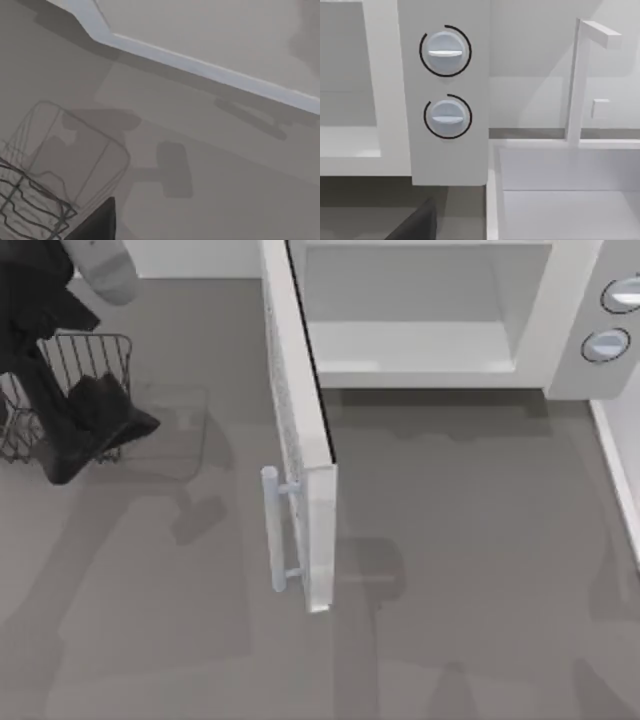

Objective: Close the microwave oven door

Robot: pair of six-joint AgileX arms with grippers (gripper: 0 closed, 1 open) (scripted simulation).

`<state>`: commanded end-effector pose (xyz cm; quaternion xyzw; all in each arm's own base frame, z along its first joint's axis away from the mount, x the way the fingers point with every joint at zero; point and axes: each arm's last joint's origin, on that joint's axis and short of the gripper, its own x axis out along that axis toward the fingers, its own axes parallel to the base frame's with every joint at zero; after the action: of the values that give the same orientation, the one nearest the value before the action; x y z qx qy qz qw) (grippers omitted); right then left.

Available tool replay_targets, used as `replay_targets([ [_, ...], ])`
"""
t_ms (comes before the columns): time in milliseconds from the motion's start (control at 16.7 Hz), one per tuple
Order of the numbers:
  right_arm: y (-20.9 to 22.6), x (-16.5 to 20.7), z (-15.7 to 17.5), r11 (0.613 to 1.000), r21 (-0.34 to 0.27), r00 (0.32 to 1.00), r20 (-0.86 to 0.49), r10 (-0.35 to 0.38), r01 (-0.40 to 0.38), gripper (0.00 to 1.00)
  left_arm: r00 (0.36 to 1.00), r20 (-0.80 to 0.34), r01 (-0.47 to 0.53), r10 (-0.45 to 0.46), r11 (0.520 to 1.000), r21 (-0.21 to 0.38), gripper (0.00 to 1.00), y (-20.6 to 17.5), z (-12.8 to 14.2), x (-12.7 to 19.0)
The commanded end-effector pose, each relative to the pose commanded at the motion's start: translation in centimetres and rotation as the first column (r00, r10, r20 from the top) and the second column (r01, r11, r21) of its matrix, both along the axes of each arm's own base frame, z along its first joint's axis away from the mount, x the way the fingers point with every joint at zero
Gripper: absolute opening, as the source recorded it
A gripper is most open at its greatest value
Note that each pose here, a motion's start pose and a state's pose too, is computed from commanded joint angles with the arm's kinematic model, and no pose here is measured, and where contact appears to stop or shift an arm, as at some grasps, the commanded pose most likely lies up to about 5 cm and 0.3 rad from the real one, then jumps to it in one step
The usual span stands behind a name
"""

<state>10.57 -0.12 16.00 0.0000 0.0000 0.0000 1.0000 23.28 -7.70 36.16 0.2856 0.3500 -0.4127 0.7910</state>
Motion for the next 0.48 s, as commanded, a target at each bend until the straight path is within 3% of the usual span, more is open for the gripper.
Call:
replay_targets([
  [240, 0.0, 0.0, 0.0, 1.000, 0.000, 1.000, 0.000, 0.000, 0.000, 1.00, 0.975, -0.119, 0.192, -0.187, 0.981, 0.029, 1.00, -3.1, 1.3, 4.5],
  [480, 0.0, 0.0, 0.0, 1.000, 0.000, 1.000, 0.000, 0.000, 0.000, 1.00, 0.935, -0.180, 0.313, -0.304, 0.949, 0.022, 1.00, -5.4, 1.6, 7.4],
])
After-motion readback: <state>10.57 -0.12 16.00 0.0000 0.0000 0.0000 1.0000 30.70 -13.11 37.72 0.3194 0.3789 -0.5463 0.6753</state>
